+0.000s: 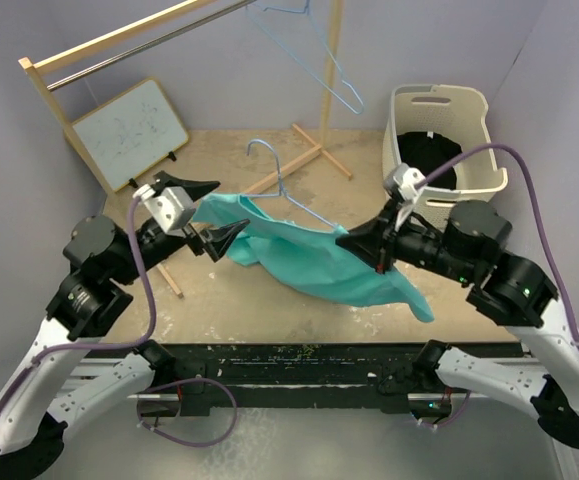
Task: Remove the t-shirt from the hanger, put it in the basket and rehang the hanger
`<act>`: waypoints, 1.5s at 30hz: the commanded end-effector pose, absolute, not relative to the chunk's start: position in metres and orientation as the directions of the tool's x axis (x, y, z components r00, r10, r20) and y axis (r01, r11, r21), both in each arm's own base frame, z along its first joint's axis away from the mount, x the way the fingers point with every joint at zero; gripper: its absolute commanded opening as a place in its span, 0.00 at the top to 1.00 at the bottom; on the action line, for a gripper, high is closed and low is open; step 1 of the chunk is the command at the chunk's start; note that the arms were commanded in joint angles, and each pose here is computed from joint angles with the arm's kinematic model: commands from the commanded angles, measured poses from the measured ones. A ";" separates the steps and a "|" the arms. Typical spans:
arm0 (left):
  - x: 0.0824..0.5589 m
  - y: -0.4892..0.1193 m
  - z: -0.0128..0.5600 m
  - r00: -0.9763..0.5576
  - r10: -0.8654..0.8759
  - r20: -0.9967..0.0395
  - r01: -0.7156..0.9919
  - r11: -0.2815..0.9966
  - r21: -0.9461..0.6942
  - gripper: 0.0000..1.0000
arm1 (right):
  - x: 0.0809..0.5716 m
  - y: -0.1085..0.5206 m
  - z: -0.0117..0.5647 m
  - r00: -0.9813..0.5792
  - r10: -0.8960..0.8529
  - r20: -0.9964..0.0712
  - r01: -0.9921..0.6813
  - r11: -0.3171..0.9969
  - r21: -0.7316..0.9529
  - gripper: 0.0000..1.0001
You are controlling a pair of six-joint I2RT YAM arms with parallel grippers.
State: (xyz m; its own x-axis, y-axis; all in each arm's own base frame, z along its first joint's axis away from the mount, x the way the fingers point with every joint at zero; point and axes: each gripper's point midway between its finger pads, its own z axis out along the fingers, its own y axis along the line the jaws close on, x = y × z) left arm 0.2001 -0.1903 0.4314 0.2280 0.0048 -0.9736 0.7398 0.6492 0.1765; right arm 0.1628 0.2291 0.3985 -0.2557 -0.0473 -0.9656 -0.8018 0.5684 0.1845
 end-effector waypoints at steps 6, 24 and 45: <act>0.187 -0.236 0.446 0.272 -0.039 -0.962 0.876 0.424 0.230 0.20 | 0.101 0.212 0.435 -0.165 0.059 -0.985 -0.913 0.367 0.175 1.00; 0.197 -0.237 0.444 0.236 -0.034 -0.971 0.871 0.451 0.196 1.00 | 0.138 0.216 0.374 -0.308 -0.057 -0.950 -0.813 0.533 0.232 0.45; 0.169 -0.173 0.476 0.320 0.006 -0.947 0.737 0.627 0.253 1.00 | 0.145 0.159 0.359 -0.275 -0.019 -0.961 -0.669 0.722 0.177 0.80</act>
State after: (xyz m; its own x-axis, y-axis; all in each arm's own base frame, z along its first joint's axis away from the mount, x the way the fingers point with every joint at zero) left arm 0.1732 -0.1826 0.4455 0.2653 0.0563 -0.9625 0.7697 0.5888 0.2466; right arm 0.1378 0.1581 0.3499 -0.2940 -0.0557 -0.9542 -0.6879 0.7054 0.1708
